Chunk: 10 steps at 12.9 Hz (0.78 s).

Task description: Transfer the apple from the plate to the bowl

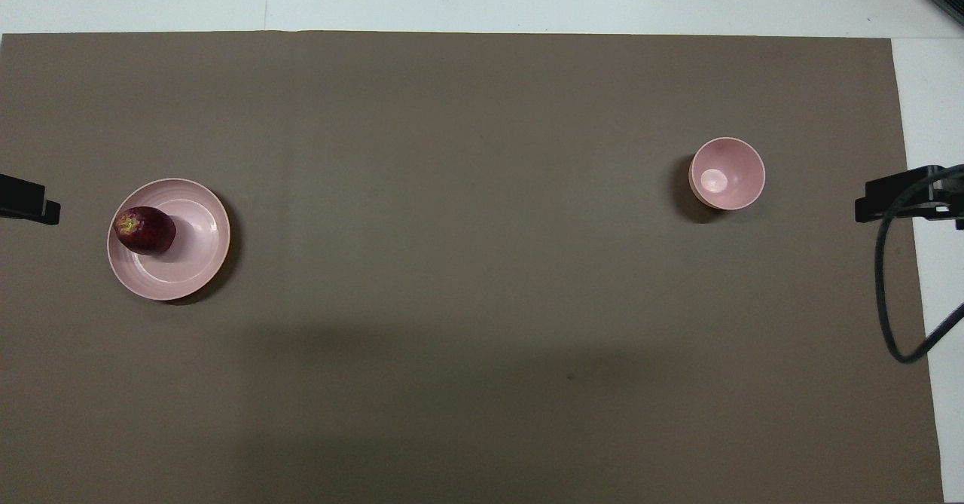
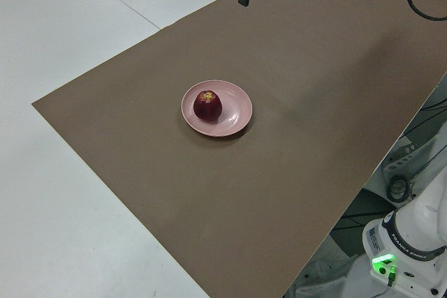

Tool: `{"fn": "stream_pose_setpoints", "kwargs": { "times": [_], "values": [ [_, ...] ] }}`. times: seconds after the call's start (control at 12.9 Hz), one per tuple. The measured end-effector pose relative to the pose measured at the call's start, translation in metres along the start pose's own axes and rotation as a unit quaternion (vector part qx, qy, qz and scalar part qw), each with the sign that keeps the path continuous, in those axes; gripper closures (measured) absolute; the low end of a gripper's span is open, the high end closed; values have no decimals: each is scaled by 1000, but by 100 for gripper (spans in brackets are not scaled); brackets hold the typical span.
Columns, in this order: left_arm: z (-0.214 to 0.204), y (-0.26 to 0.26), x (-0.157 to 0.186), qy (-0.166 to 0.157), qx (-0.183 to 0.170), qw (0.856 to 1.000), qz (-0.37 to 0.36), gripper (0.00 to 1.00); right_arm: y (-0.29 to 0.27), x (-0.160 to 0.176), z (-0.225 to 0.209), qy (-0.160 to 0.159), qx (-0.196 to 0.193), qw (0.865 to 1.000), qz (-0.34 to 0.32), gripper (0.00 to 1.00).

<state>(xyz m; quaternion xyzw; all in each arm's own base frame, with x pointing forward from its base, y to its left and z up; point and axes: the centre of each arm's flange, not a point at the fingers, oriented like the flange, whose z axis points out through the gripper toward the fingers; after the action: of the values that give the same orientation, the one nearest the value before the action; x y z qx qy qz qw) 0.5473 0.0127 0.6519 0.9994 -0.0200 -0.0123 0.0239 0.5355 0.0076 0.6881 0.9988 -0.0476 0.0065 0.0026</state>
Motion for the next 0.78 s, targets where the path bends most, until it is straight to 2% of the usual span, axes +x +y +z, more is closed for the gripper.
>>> {"fn": "stream_pose_setpoints", "kwargs": {
  "times": [0.78],
  "values": [
    [0, -4, -2, -1, 0, 1000, -4, 0, 0, 0, 0, 0, 0, 1000, 0, 0]
  ]
}}
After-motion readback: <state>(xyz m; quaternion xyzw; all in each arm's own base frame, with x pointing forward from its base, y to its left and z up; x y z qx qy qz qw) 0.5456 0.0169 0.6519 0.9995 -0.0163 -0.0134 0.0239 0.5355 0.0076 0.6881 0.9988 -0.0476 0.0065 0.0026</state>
